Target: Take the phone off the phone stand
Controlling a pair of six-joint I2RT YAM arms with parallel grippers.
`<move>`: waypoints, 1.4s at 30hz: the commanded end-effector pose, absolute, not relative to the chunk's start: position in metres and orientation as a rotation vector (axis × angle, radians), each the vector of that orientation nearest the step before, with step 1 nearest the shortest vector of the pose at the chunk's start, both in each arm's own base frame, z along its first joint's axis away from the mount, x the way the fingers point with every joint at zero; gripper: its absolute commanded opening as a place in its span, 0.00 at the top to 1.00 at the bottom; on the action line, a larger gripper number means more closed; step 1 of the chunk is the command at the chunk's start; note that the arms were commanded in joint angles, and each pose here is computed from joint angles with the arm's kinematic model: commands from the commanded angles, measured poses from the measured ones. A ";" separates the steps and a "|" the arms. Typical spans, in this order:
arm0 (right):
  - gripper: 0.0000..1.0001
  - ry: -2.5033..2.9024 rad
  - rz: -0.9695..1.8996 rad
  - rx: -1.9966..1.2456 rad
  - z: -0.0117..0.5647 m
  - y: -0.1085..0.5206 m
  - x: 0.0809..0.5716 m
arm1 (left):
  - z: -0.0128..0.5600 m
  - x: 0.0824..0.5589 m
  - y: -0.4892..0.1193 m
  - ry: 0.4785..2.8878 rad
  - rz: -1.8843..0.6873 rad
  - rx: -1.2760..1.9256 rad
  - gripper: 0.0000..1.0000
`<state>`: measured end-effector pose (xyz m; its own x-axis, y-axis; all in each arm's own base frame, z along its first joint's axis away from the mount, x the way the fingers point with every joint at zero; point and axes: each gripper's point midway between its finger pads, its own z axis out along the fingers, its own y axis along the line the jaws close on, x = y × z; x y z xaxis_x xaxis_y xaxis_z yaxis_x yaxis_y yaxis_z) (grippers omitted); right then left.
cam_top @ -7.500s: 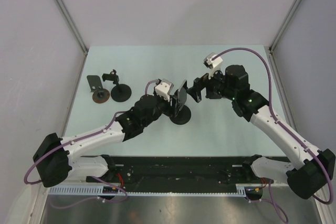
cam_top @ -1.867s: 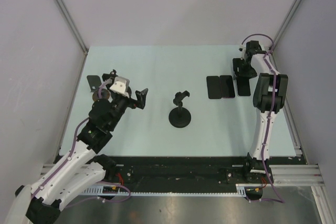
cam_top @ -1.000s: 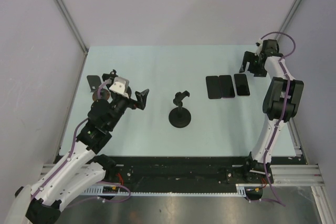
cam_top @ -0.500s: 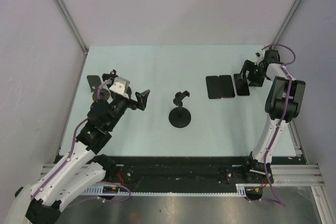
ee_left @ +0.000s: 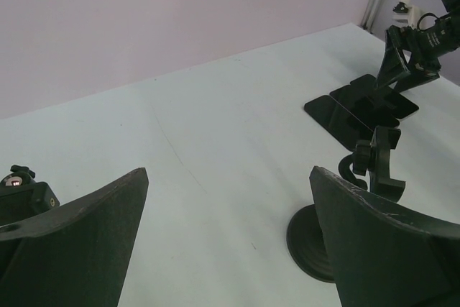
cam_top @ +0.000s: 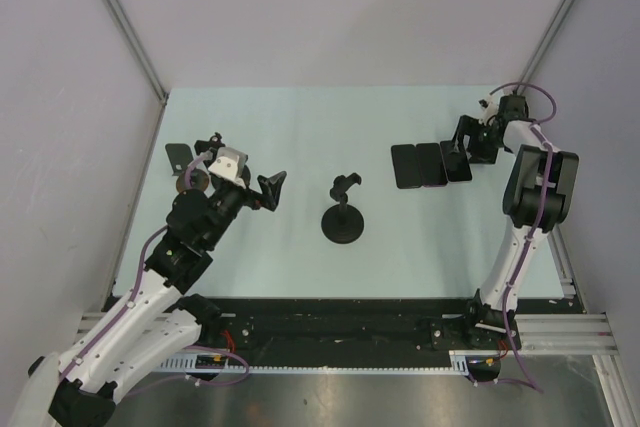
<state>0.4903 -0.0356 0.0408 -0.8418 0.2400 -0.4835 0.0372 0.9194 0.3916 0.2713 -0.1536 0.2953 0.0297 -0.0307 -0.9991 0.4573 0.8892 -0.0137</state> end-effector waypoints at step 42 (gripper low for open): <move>0.13 1.960 0.144 -0.211 0.280 0.148 0.350 | 0.262 0.242 -0.264 1.788 -0.529 0.122 0.00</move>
